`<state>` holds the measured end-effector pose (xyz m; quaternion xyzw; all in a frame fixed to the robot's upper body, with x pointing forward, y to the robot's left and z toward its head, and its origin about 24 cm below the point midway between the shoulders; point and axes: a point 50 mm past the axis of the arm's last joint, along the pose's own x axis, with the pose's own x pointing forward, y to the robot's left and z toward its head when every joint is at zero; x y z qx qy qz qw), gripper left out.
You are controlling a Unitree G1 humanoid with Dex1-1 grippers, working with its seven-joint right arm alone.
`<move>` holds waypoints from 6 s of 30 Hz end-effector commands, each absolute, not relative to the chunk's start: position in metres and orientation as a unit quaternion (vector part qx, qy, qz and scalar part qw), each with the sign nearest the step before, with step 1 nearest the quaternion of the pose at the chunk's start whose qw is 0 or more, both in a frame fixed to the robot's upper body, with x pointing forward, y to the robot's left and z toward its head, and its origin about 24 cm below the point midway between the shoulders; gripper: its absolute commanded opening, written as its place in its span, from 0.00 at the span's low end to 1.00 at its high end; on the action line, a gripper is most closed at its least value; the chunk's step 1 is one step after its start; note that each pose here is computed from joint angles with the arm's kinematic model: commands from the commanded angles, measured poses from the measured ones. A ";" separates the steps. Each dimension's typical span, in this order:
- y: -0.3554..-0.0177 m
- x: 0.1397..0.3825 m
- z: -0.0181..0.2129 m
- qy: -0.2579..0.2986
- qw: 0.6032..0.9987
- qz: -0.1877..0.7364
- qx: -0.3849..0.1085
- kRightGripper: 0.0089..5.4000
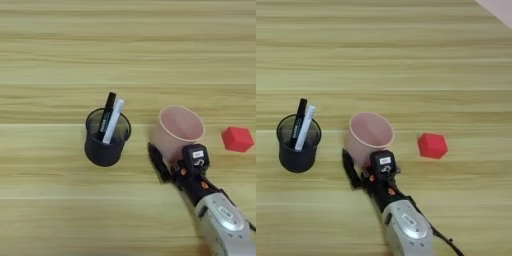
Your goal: Move the objects on the table
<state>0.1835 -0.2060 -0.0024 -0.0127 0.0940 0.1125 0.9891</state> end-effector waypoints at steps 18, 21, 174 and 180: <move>-0.194 0.161 -0.030 0.186 0.972 0.143 0.005 0.77; -0.194 0.161 -0.030 0.186 0.972 0.143 0.004 0.83; -0.332 0.204 0.020 0.247 0.962 -0.114 -0.033 0.99; -0.333 0.206 0.019 0.248 0.961 -0.116 -0.032 0.99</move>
